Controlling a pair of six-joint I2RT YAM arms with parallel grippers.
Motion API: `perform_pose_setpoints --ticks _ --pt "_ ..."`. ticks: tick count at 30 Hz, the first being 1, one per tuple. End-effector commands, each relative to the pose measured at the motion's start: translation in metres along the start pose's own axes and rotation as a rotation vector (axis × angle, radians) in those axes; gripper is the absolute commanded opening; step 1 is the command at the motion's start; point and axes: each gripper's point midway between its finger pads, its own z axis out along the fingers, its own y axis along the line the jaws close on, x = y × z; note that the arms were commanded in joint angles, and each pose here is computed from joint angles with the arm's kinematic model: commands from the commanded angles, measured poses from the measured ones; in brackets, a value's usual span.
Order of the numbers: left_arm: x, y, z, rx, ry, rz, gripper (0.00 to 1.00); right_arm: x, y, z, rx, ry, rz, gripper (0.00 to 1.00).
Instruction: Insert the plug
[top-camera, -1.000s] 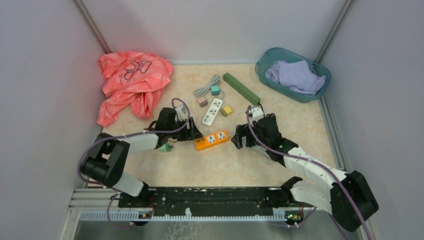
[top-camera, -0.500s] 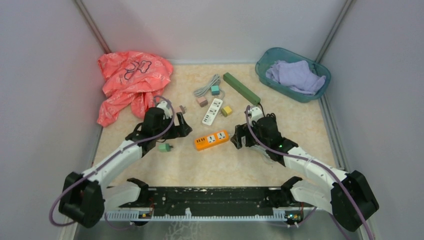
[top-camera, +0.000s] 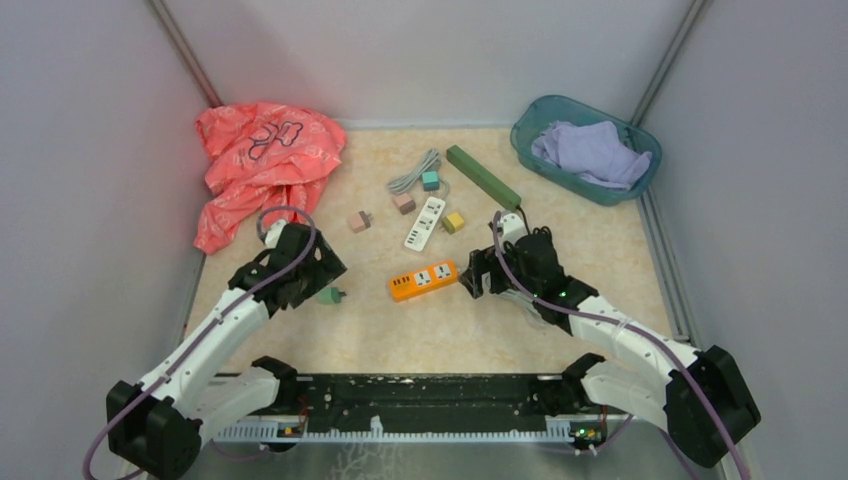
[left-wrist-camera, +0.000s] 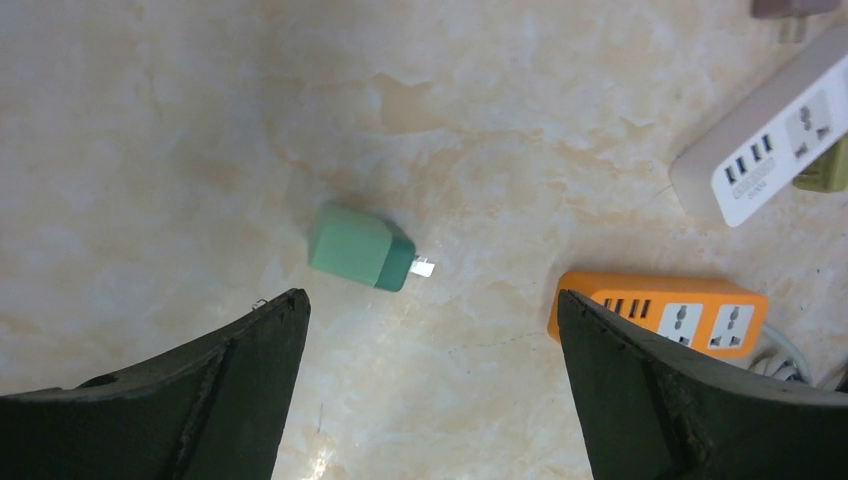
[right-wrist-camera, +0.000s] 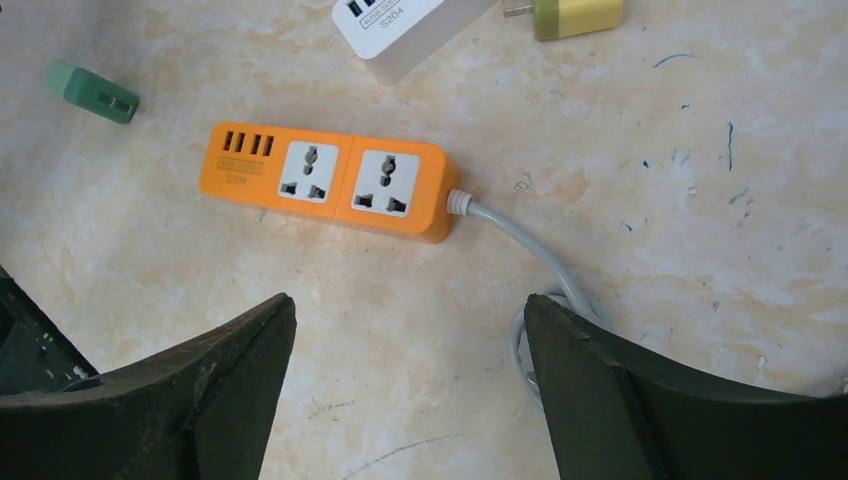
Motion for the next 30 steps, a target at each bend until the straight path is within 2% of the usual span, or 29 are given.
perform_pose_setpoints --ticks 1,3,7,13,19,30 --pt "0.012 0.033 -0.007 -0.184 0.017 -0.230 0.98 -0.026 0.014 -0.003 -0.053 -0.093 -0.047 0.84" --pt "0.016 0.036 -0.005 -0.206 0.018 -0.294 0.99 -0.026 0.014 -0.003 -0.054 -0.096 -0.052 0.84" --pt "0.015 0.040 -0.002 -0.250 0.011 -0.323 0.99 -0.023 0.013 -0.002 -0.055 -0.096 -0.057 0.84" --pt "0.031 0.039 0.011 -0.337 0.096 -0.344 0.99 -0.020 0.012 -0.001 -0.055 -0.091 -0.064 0.84" --pt "0.038 0.035 0.027 -0.397 0.129 -0.364 0.87 -0.018 0.011 -0.003 -0.055 -0.090 -0.069 0.84" --pt "0.049 0.033 0.053 -0.438 0.149 -0.373 0.70 -0.017 0.011 -0.002 -0.058 -0.084 -0.076 0.84"
